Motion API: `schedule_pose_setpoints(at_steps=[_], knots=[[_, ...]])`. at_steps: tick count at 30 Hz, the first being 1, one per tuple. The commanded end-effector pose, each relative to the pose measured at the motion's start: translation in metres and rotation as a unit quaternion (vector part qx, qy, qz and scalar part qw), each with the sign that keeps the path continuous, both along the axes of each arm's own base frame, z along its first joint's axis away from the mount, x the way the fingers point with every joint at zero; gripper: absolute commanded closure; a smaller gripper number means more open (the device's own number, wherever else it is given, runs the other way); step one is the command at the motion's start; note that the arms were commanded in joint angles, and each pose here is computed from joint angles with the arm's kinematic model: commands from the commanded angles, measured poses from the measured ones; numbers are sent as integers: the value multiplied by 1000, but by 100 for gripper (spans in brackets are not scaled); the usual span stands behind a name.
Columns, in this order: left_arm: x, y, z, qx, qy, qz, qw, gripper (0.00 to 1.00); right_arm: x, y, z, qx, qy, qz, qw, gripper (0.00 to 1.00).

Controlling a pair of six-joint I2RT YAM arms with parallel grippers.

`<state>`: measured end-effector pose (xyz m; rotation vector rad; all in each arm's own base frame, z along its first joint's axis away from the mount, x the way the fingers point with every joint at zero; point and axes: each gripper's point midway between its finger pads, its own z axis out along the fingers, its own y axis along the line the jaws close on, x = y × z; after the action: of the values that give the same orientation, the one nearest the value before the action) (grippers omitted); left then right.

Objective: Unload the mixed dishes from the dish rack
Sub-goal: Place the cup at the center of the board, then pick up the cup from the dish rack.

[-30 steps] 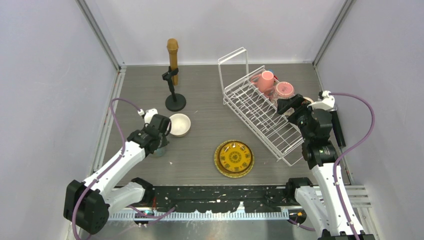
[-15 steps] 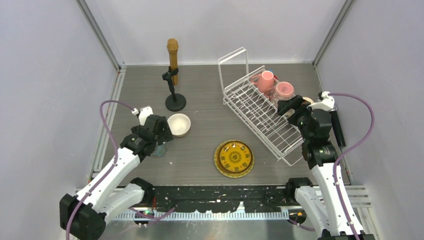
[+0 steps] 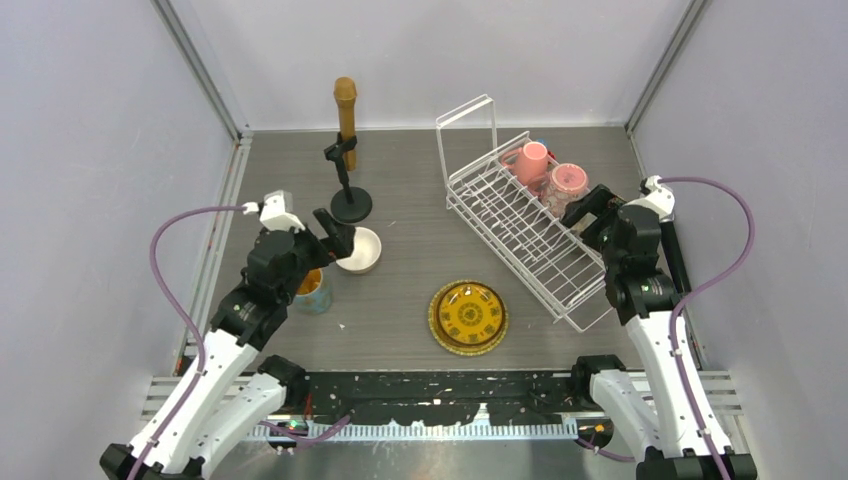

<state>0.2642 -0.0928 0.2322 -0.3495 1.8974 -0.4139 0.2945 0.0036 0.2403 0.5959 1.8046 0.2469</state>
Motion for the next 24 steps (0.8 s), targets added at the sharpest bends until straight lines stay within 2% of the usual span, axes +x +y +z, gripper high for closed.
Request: schedule_pose_setpoints(at_steps=[1, 6, 12, 24], knots=[[10, -51, 40, -21, -89, -141, 986, 0, -4, -21, 10, -24, 21, -54, 998, 0], [19, -55, 28, 0, -58, -144, 988, 0, -6, -33, 11, -35, 36, -86, 995, 0], [27, -57, 19, 6, -58, -142, 988, 0, -10, -57, 16, -73, 92, -146, 982, 0], [28, -54, 3, 29, -42, -142, 988, 0, 34, -72, 5, -128, 174, -168, 962, 0]])
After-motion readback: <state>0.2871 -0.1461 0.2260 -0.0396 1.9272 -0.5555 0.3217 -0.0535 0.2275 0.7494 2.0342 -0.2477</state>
